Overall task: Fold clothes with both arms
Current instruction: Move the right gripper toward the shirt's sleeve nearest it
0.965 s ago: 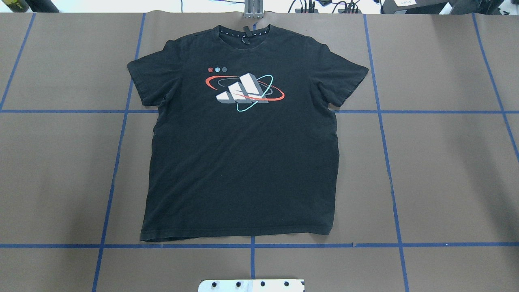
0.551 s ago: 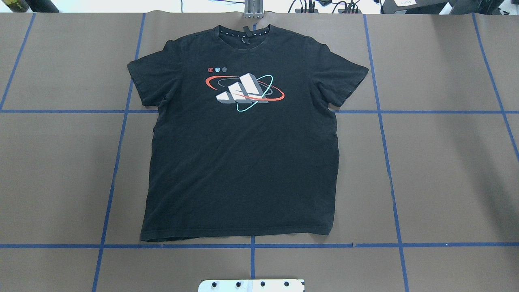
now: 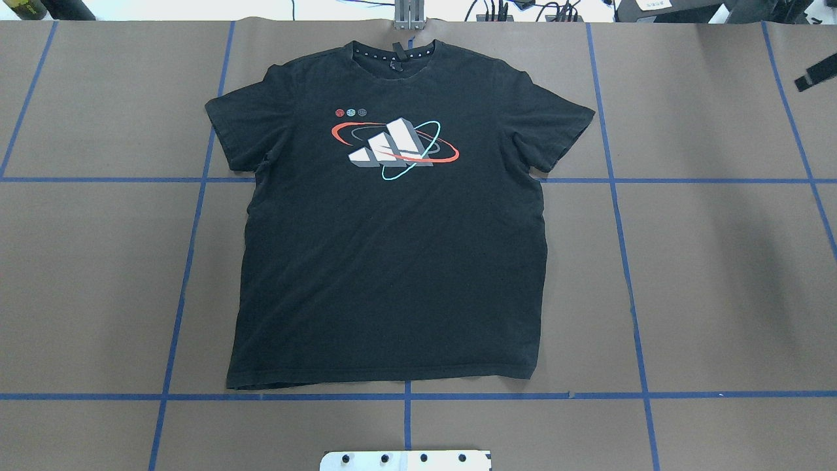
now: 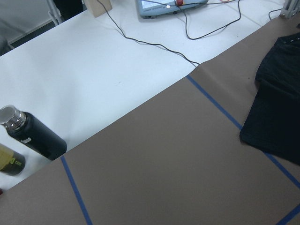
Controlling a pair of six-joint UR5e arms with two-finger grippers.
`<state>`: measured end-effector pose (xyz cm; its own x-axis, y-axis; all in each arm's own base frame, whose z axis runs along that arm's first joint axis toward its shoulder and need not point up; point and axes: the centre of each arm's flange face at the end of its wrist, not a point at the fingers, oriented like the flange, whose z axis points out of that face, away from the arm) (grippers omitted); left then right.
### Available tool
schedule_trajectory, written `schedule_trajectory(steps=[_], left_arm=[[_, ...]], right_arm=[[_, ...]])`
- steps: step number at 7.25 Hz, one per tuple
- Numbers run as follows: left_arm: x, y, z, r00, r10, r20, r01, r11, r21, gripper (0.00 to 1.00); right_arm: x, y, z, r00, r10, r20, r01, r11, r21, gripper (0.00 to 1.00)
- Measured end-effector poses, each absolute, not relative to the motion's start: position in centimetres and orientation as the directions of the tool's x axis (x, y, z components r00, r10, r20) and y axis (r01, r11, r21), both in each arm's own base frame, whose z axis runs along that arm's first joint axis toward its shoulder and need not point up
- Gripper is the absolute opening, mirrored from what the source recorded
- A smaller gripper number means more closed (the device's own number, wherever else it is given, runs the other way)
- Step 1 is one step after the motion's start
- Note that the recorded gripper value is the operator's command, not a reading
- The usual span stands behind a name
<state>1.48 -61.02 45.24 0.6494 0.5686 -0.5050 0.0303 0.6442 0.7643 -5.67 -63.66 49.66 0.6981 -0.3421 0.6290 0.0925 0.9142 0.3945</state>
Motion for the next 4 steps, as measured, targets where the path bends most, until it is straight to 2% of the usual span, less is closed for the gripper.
schedule_trajectory(steps=[3, 4], left_arm=[[7.4, -60.8, 44.0, 0.587, 0.604, -0.539, 0.034, 0.647, 0.761, 1.0], [7.7, -60.7, 43.9, 0.583, 0.602, -0.546, 0.038, 0.651, 0.758, 1.0]], right_arm=[[-19.5, -66.7, 40.8, 0.705, -0.201, 0.681, -0.029, 0.95, 0.31, 0.99], [-23.0, -66.9, 40.3, 0.69, -0.167, 0.704, -0.081, 0.949, 0.305, 0.99]])
